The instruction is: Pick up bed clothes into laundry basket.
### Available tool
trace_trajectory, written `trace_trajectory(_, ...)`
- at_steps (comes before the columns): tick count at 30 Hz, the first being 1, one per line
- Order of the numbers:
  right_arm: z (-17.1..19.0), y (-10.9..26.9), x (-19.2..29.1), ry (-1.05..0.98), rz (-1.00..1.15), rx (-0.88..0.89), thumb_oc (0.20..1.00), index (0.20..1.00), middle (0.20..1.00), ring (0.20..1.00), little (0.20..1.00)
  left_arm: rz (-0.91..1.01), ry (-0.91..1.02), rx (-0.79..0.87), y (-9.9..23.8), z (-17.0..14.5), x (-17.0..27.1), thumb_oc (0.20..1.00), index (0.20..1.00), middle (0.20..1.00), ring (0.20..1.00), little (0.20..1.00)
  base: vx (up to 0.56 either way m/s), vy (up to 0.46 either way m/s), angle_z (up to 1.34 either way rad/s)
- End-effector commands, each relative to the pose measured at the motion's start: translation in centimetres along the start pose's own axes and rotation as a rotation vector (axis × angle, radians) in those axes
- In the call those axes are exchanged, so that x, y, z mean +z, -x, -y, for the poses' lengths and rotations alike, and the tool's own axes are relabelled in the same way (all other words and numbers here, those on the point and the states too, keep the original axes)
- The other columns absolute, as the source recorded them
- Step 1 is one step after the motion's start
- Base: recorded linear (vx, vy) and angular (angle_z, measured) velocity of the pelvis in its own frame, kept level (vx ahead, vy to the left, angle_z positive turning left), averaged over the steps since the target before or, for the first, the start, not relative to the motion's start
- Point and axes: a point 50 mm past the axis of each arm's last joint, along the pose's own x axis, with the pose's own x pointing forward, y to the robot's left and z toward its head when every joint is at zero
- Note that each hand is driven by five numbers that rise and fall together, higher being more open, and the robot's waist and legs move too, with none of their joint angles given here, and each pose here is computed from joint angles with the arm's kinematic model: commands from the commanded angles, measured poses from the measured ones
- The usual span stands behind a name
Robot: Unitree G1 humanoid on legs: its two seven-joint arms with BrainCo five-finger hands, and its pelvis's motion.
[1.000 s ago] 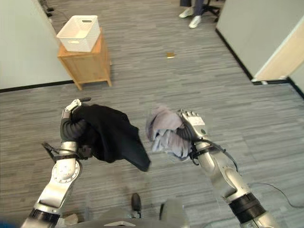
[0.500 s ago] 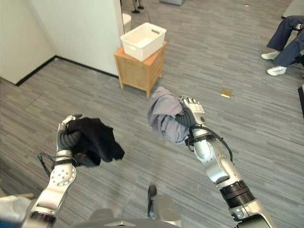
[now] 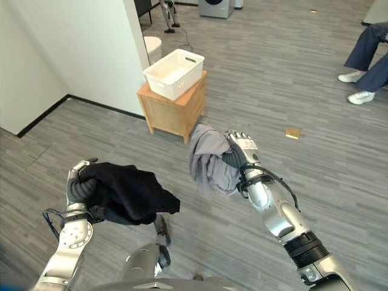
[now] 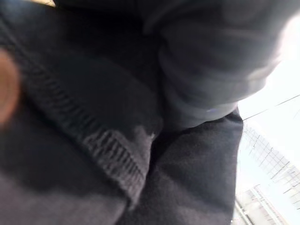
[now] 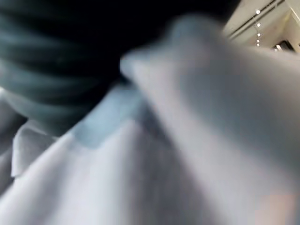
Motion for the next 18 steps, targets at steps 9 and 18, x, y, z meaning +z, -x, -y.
trace_trajectory(9, 6.3, -5.3, 1.3, 0.134, 0.105, -0.243, 0.200, 0.200, 0.200, 0.200, 0.200, 0.387, -0.019, 0.028, -5.2, -1.6, 7.5, 0.200, 0.200, 0.200, 0.200, 0.200, 0.41, -0.162, 0.76)
trace_trajectory(18, 8.2, -6.6, -0.7, 0.243, 0.033, -0.274, 0.200, 0.200, 0.200, 0.200, 0.200, 0.345, -0.027, 0.018, -5.3, -1.7, 6.3, 0.200, 0.200, 0.200, 0.200, 0.200, 0.43, -0.299, 0.90)
